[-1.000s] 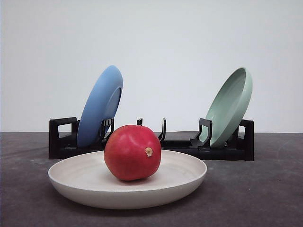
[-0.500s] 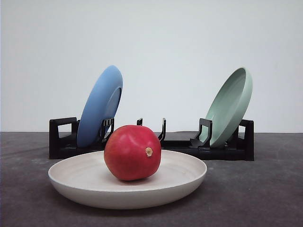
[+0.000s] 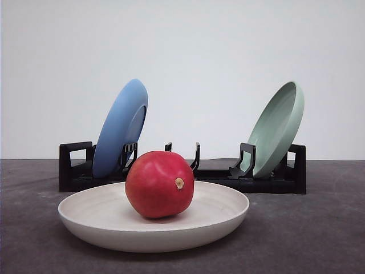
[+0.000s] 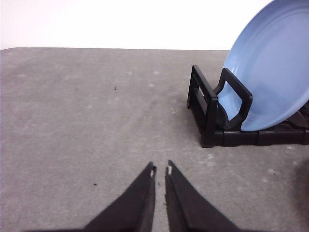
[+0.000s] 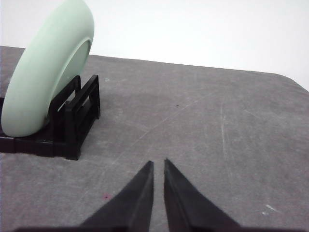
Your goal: Place pomegranate in white plate
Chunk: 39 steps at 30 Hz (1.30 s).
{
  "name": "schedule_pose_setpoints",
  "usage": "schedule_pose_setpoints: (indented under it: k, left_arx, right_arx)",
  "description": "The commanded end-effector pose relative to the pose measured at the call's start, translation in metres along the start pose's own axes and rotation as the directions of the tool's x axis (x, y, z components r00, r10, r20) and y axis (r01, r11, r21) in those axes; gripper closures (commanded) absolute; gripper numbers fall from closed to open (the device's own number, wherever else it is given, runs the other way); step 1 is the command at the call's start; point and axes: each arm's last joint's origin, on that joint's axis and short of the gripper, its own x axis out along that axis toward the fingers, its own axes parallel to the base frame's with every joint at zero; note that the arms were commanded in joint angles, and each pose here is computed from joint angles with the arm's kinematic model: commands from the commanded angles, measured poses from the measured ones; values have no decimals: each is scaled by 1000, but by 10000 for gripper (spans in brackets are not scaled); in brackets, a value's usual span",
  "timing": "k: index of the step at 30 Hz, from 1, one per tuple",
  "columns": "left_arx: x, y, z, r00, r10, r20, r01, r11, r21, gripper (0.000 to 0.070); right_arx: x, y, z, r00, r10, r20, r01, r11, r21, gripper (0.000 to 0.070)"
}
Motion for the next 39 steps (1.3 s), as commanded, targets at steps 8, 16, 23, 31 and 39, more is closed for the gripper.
schedule_pose_setpoints:
  k: [8, 16, 23, 31, 39]
  left_arx:
    - [1, 0, -2, 1000, -2, 6, 2, 1000, 11, 682]
    - [1, 0, -2, 1000, -2, 6, 2, 1000, 11, 682]
    - [1, 0, -2, 1000, -2, 6, 2, 1000, 11, 682]
    - [1, 0, -2, 1000, -2, 6, 2, 1000, 11, 682]
    - [1, 0, -2, 1000, -2, 6, 2, 1000, 11, 682]
  right_arx:
    - [0, 0, 0, 1000, 0, 6, 0, 1000, 14, 665]
    - [0, 0, 0, 1000, 0, 5, 0, 1000, 14, 666]
    - [0, 0, 0, 1000, 0, 5, 0, 1000, 14, 666]
    - [0, 0, 0, 1000, 0, 5, 0, 1000, 14, 665]
    - [0, 0, 0, 1000, 0, 5, 0, 1000, 14, 666]
